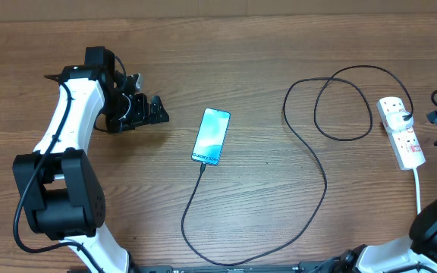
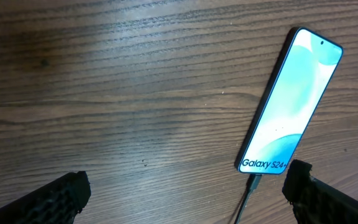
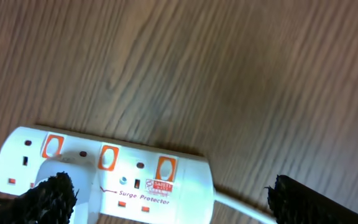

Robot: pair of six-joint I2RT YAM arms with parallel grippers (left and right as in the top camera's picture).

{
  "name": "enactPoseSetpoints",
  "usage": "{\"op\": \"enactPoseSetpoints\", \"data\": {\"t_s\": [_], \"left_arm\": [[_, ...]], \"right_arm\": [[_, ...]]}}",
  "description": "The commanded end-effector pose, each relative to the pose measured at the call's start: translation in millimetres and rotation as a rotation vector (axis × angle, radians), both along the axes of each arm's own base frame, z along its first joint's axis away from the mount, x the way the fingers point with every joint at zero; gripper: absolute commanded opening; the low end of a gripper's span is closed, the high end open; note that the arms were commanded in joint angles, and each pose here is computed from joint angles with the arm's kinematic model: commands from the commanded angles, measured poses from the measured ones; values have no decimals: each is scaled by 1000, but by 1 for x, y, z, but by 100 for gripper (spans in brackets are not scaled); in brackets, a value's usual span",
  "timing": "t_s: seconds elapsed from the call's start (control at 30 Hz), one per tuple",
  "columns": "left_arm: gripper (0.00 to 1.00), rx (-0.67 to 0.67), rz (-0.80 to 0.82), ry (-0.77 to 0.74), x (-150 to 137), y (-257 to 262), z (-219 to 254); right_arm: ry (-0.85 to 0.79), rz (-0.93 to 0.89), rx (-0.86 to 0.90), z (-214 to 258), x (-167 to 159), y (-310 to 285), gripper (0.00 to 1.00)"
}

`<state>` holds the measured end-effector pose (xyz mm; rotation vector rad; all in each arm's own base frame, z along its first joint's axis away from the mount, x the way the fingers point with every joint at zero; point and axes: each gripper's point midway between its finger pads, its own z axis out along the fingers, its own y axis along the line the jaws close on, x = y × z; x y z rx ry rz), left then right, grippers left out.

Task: Plug charger to phone and switch on socket
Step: 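Move the right gripper over to the white power strip, then press the socket switch beside the plug with the right gripper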

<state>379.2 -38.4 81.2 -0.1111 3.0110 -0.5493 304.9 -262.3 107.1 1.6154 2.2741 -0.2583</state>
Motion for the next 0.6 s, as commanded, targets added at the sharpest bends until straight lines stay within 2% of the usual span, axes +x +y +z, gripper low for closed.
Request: {"op": "enactPoseSetpoints", "data": {"t_s": [0.0,0.4,0.57], "left_arm": [[100,8,16,-31,3,2,11],[100,8,16,-31,3,2,11],[100,8,16,-31,3,2,11]], "right_arm": [[44,85,15,-23,8,-3,100],[106,182,117,-89,21,2,100],[80,246,147,-92,28,9,100]]}}
